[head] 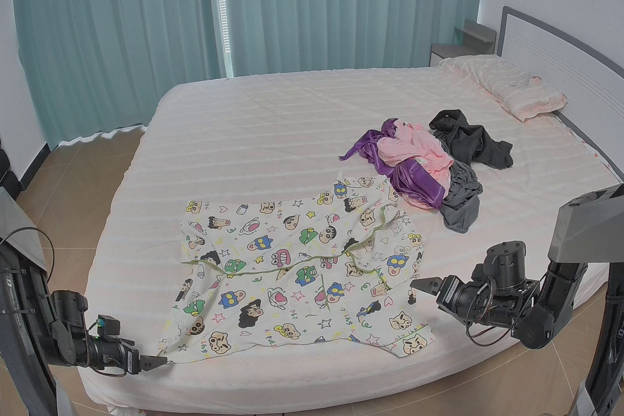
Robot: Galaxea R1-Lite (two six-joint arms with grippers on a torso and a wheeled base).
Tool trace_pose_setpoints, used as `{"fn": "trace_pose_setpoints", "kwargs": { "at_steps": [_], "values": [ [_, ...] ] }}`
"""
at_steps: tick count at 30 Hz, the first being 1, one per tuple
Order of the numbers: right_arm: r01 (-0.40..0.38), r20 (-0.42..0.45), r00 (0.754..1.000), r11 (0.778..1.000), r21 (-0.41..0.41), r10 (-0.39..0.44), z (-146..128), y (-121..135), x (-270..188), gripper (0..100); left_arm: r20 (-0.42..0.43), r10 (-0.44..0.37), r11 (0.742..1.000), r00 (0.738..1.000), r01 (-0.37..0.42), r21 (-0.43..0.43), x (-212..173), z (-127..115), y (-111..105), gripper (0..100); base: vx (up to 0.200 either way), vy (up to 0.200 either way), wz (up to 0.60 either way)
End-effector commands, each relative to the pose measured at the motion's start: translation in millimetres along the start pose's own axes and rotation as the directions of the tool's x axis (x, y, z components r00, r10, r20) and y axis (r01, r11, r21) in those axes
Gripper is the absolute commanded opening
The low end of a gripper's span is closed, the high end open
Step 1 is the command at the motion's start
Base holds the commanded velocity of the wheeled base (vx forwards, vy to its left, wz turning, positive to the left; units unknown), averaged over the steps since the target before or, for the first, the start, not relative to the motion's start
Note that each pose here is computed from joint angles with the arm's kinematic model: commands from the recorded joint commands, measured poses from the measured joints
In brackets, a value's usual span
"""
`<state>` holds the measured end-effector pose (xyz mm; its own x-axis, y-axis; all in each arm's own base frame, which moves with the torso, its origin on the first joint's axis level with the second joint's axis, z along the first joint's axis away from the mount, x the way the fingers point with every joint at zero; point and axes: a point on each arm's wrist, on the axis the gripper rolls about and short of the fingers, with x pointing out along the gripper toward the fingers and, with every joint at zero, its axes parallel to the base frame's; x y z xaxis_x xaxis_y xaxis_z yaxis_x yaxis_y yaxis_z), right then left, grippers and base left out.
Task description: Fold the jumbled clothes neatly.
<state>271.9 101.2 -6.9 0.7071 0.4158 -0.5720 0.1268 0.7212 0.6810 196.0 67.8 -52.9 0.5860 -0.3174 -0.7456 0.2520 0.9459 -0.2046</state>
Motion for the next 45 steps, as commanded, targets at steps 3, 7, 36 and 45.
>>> {"fn": "trace_pose_setpoints", "kwargs": {
  "at_steps": [3,7,36,45],
  "values": [
    [0.006,-0.003,1.0,1.0,0.002,-0.006,-0.3,-2.1,2.4,100,0.159,-0.061,0.992,0.985,0.078,-0.1,-15.3,22.1,4.7,100,0.0,0.0,0.0],
    [0.007,-0.004,1.0,1.0,0.002,-0.007,-0.6,-2.7,3.7,100,0.225,-0.153,0.945,0.962,0.209,-0.252,-13.7,45.9,-9.0,100,0.0,0.0,0.0],
    [-0.013,0.024,1.0,1.0,0.006,0.013,-0.8,-6.6,9.3,100,0.142,0.114,0.713,0.983,0.019,-0.701,59.4,91.3,-78.8,100,0.0,0.0,0.0],
    [-0.012,0.025,1.0,1.0,0.007,0.012,-0.6,-7.0,9.0,100,0.103,0.14,0.699,0.985,-0.025,-0.714,56.8,83.7,-77.2,100,0.0,0.0,0.0]
  ]
}}
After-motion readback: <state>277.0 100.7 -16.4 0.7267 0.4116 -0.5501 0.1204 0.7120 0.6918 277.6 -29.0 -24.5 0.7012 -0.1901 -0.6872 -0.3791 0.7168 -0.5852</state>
